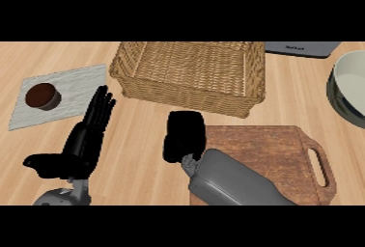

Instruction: Pick the pear from the cutting board and place it in the basket

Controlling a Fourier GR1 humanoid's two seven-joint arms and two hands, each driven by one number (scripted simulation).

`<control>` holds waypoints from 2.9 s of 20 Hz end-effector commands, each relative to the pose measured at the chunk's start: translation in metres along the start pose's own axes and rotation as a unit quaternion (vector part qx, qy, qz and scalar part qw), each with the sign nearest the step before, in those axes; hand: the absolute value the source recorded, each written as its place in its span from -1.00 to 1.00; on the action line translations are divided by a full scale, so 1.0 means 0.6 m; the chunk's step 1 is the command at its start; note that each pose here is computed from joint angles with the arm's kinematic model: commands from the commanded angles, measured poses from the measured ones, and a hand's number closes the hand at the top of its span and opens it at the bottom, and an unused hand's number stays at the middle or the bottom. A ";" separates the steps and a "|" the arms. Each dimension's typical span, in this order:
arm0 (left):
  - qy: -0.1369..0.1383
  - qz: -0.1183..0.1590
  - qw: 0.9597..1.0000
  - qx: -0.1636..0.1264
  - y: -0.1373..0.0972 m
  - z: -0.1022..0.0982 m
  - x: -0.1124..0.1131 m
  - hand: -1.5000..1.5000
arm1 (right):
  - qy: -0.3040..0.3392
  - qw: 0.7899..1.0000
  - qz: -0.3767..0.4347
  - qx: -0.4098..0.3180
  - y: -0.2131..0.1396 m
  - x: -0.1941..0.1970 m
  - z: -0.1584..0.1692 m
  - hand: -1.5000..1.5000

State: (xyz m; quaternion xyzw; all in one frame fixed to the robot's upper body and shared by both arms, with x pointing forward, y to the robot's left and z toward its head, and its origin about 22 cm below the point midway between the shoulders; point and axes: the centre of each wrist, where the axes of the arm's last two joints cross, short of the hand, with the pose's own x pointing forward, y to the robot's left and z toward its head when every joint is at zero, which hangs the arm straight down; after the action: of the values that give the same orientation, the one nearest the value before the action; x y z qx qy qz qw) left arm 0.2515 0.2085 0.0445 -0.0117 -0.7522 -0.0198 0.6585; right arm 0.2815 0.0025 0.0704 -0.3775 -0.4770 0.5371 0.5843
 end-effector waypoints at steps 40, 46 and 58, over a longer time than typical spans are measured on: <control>0.014 -0.011 0.999 0.042 0.038 -0.002 -0.027 0.00 | 0.046 0.929 -0.243 -0.274 -0.199 0.159 -0.018 1.00; 0.014 -0.013 0.999 0.040 0.016 0.005 -0.020 0.00 | 0.063 0.938 -0.215 -0.264 -0.186 0.154 -0.031 1.00; 0.007 -0.014 0.999 0.048 0.047 -0.006 -0.003 0.00 | 0.068 0.949 -0.196 -0.236 -0.122 0.085 -0.104 1.00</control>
State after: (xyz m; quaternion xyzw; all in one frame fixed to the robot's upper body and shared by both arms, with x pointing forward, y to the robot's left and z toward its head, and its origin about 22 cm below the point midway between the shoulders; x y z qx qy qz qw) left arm 0.2535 0.2289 0.0381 0.0266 -0.7463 0.0090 0.6650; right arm 0.3560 0.0520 0.1455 -0.4342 -0.6422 0.2831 0.5648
